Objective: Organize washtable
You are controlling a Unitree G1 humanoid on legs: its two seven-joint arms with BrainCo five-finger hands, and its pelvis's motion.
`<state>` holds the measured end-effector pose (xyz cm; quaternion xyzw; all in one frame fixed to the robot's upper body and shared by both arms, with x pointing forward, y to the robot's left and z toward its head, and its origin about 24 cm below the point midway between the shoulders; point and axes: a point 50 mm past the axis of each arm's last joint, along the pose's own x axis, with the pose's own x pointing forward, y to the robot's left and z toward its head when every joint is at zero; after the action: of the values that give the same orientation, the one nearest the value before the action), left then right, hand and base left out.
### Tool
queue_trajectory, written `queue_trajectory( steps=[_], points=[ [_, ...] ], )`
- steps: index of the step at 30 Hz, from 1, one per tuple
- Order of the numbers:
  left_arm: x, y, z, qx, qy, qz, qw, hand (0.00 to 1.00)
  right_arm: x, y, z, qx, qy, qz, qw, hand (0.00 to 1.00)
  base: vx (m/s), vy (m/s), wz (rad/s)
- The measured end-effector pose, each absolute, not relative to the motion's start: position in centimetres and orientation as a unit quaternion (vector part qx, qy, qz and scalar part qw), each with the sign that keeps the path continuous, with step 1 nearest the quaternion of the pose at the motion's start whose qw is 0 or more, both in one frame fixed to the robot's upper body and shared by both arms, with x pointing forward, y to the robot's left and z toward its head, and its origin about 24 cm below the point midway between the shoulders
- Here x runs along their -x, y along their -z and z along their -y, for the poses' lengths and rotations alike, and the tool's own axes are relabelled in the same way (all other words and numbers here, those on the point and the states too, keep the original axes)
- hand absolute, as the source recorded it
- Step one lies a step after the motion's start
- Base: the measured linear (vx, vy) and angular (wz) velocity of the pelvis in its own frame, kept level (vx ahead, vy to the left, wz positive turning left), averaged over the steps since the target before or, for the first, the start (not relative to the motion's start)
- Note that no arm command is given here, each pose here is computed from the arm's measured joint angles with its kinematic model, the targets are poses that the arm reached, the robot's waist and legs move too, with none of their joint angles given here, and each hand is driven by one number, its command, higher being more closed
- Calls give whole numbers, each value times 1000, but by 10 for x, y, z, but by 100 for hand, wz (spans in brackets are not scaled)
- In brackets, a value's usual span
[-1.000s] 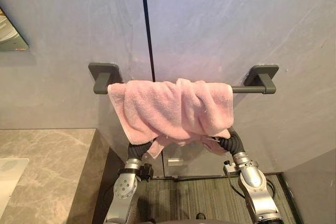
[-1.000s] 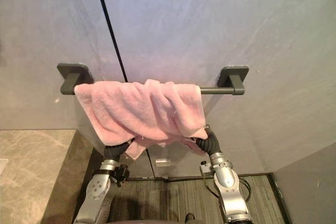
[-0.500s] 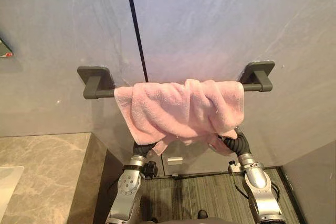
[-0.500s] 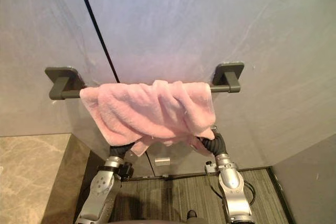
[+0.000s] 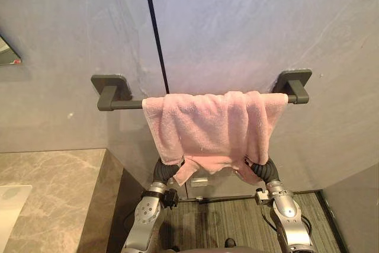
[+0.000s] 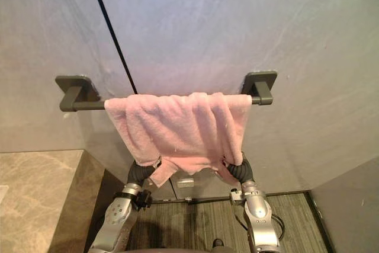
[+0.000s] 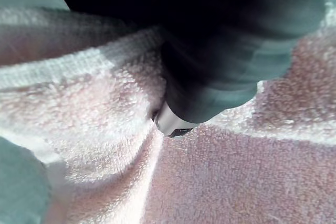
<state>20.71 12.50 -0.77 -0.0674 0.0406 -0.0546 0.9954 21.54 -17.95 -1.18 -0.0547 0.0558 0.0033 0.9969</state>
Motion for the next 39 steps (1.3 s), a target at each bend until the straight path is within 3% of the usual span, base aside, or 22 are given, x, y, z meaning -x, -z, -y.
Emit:
queue_trajectory(
  steps=[22,23,24,39],
  points=[
    [-216,23,-141,90,6,-62,994,100,-225,28,156,29,-29,-84,996,100,-19,-14,4],
    [-216,23,-141,90,6,-62,994,100,-225,28,156,28,-29,-85,996,0,-52,-17,0],
    [-216,23,-141,91,4,-62,994,0,-224,29,155,26,-26,-86,996,0,-76,-21,0],
    [-212,31,-155,82,-48,-80,992,0,-212,47,163,28,23,-133,990,0,-12,-13,0]
  ],
)
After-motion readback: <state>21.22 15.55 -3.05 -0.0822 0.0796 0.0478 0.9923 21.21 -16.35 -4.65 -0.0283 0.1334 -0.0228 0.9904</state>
